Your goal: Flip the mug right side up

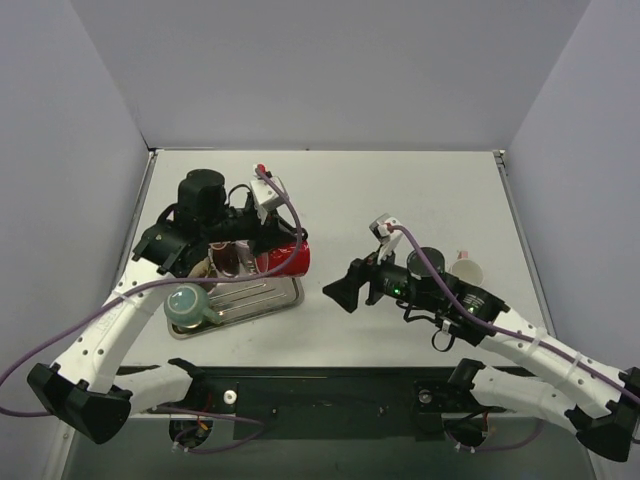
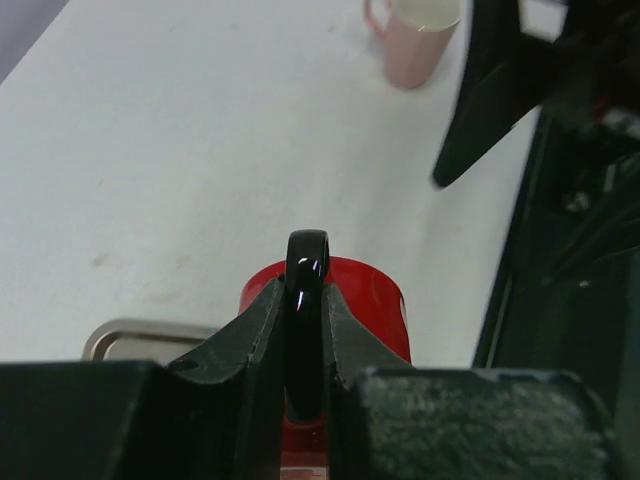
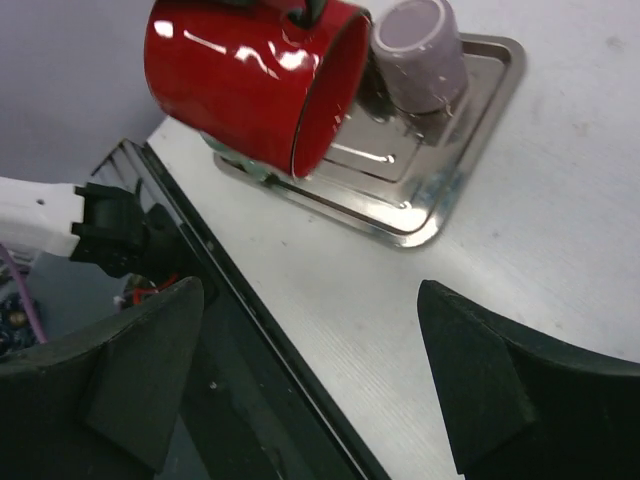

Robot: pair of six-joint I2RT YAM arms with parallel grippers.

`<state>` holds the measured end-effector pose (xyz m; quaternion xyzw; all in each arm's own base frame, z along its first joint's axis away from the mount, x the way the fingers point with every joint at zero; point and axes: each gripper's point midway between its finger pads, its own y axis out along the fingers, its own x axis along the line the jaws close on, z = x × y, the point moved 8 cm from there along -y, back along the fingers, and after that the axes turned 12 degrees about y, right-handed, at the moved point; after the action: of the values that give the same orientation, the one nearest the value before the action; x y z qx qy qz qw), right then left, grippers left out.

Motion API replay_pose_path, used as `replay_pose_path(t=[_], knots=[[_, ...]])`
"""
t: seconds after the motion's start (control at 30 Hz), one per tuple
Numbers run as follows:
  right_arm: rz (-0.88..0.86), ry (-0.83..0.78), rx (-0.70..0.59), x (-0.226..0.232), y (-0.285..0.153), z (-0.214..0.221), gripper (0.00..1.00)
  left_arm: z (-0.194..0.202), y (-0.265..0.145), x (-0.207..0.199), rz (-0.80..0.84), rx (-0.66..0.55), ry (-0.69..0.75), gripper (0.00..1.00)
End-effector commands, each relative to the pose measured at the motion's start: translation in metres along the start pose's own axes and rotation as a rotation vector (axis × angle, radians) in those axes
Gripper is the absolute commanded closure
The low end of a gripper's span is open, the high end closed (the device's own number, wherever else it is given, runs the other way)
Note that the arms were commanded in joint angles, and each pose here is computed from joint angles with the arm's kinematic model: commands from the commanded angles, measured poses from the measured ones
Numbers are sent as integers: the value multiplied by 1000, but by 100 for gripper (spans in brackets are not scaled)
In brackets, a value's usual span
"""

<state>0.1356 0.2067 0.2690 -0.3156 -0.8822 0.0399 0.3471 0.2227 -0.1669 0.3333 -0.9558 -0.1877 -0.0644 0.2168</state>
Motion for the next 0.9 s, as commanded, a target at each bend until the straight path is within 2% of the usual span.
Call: replay_pose_path(t=[0.0, 0.2, 0.3, 0.33, 0.37, 0.4, 0.43, 0.47, 0.5, 0.53, 0.57, 0.6, 0.63, 0.67, 0.77, 0.83, 0.87], knots=[[-258, 33, -164, 48, 14, -28, 17, -66, -21, -24, 207, -300, -147, 100], [-309, 33, -217, 66, 21, -37, 21, -70, -18, -28, 276, -334, -181, 100], [-360, 49, -168, 76, 37, -33, 36, -77, -16, -28, 304, -382, -223, 100], [-394, 48, -154, 81, 39, -33, 51, -78, -15, -27, 303, -398, -216, 100], [-408, 57, -140, 85, 43, -33, 59, -79, -15, -26, 303, -400, -229, 100], [-415, 58, -131, 86, 44, -33, 77, -79, -14, -25, 303, -401, -229, 100], [-416, 56, -137, 87, 42, -35, 88, -76, -13, -25, 295, -394, -218, 100], [-351, 58, -143, 80, 42, -34, 100, -70, -12, -24, 275, -357, -238, 100], [-320, 40, -171, 79, 34, -40, 100, -66, -11, -21, 243, -338, -215, 68], [-168, 40, -188, 64, 29, -42, 100, -57, -12, -20, 202, -278, -234, 28], [-29, 13, -126, 46, 24, -32, 100, -51, -12, -15, 163, -256, -155, 9], [102, 2, -197, 37, 16, -46, 100, -39, -16, -13, 107, -179, -155, 9], [257, -18, -117, 14, 8, -35, 100, -31, -17, -3, 32, -133, -67, 9], [368, -15, -145, 0, 5, -48, 100, -21, -23, -3, -4, -71, -56, 9], [613, 3, 65, -48, -5, -33, 100, 8, -33, 9, -101, 123, 139, 8], [727, 23, 165, -77, -3, -25, 100, 29, -39, 7, -71, 267, 219, 8], [778, 45, 210, -94, -2, -21, 100, 43, -42, 3, -3, 356, 257, 8]])
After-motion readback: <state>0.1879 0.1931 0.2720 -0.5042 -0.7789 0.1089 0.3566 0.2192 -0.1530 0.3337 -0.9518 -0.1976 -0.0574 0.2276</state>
